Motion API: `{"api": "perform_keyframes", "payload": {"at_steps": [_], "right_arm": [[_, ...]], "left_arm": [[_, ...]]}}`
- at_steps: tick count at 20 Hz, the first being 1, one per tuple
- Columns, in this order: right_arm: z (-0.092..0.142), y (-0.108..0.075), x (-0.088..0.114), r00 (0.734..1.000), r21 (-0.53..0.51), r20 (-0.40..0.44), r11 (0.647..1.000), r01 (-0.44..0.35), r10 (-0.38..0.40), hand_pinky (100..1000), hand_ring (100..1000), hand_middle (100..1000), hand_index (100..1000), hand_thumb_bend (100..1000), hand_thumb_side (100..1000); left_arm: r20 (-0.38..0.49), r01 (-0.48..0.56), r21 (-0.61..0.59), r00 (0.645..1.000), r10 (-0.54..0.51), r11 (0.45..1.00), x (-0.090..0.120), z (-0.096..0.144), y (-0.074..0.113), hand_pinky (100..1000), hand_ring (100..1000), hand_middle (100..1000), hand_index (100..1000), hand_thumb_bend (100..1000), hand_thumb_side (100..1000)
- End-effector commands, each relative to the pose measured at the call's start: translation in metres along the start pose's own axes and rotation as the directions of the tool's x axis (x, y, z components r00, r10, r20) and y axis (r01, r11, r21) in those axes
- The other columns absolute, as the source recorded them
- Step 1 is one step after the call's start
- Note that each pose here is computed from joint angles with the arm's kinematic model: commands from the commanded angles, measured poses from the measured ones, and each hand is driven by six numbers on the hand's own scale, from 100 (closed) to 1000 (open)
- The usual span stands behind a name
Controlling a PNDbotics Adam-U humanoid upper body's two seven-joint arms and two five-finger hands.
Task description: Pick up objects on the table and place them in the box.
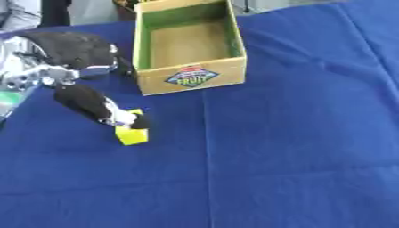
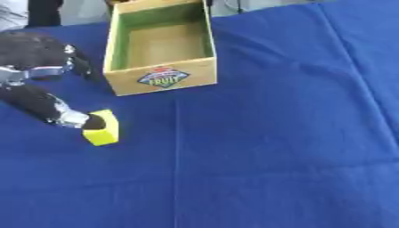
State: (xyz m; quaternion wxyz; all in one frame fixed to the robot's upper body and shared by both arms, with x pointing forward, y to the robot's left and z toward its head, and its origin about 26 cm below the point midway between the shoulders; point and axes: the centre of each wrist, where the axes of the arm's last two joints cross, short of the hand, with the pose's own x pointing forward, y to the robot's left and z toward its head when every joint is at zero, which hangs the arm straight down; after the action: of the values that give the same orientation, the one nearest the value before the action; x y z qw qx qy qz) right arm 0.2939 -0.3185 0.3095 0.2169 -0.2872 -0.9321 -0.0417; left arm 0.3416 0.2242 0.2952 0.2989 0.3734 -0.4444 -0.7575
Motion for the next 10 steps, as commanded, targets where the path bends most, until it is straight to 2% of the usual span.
{"api": "perform_keyframes", "payload": {"at_steps": [1, 6, 10], "right_arm": [[-0.008, -0.003, 0.008, 0.999, -0.001, 0.036, 1.0, -0.001, 0.001, 641, 669, 523, 730, 100, 913], [-0.007, -0.003, 0.008, 0.999, -0.003, 0.032, 1.0, 0.002, -0.002, 642, 670, 523, 730, 100, 912], [-0.007, -0.003, 0.007, 1.0, -0.003, 0.029, 1.0, 0.001, -0.001, 643, 671, 522, 730, 100, 912]], "left_arm": [[-0.025, -0.009, -0.027, 1.0, 0.008, 1.0, -0.007, -0.002, -0.005, 582, 708, 662, 833, 809, 1000], [-0.027, -0.044, -0.061, 0.999, 0.042, 0.997, -0.013, -0.005, -0.015, 582, 703, 658, 868, 806, 996], [-0.027, -0.065, -0.075, 0.998, 0.063, 0.995, -0.016, -0.006, -0.019, 577, 700, 657, 875, 776, 959]]}}
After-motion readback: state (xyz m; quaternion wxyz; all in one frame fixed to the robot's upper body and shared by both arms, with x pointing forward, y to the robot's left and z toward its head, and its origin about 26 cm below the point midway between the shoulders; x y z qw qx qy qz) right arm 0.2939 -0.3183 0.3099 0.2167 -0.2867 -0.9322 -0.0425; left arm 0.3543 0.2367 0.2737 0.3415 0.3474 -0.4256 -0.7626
